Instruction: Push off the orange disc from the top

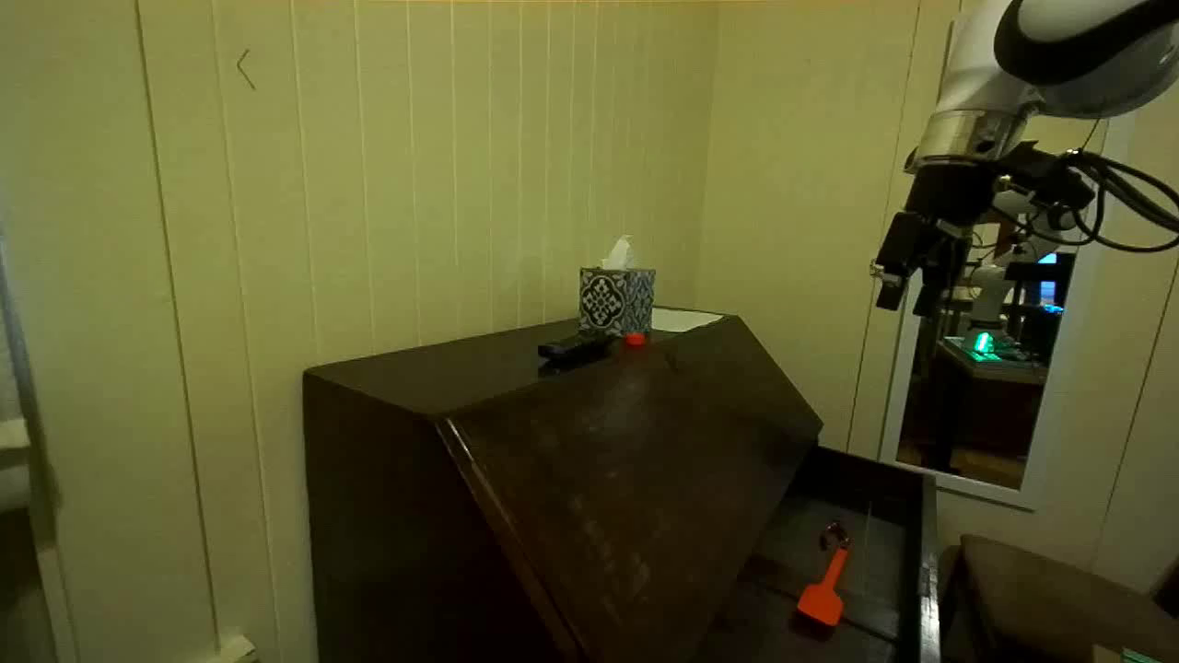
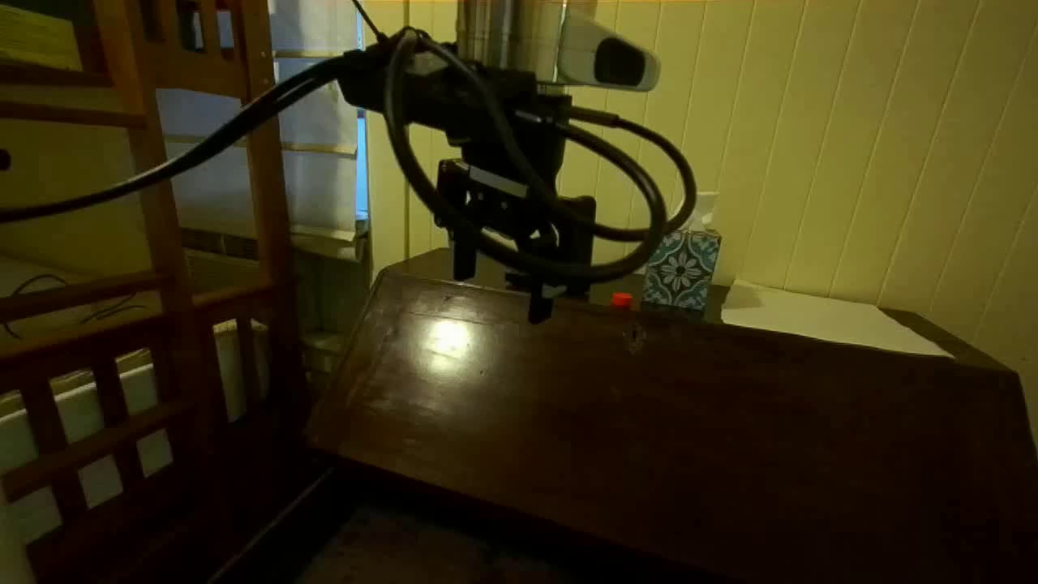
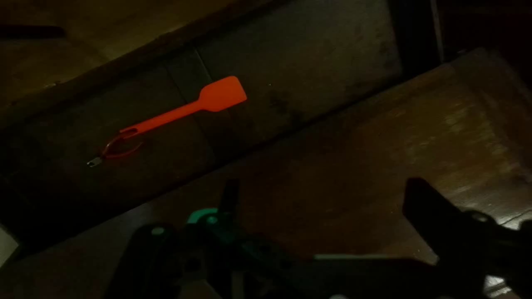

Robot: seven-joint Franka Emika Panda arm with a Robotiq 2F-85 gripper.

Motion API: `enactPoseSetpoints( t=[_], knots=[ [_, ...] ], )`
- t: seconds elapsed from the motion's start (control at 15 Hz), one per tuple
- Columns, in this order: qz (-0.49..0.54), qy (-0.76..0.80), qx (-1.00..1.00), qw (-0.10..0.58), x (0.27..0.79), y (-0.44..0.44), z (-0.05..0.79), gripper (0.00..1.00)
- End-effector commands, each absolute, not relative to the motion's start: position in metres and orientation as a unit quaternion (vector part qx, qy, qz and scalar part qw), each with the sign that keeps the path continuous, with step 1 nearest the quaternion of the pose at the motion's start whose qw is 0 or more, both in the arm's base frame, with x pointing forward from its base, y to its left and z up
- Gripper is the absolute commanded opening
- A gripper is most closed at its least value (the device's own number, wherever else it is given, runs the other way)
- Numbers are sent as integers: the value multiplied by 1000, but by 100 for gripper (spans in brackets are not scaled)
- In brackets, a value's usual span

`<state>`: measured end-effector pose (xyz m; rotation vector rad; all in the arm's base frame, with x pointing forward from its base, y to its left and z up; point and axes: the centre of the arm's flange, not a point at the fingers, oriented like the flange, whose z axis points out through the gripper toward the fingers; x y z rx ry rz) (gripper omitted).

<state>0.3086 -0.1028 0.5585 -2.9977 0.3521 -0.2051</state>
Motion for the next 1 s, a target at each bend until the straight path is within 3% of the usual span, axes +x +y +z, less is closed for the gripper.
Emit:
enactPoseSetpoints(
  t=[0.0, 0.33, 0.93],
  knots=[
    [-68, 116, -989, 58, 309, -103, 558, 100],
    [-68, 116, -989, 58, 309, -103, 558, 100],
    [-157, 79, -984, -1, 436, -98, 600, 100]
  ],
)
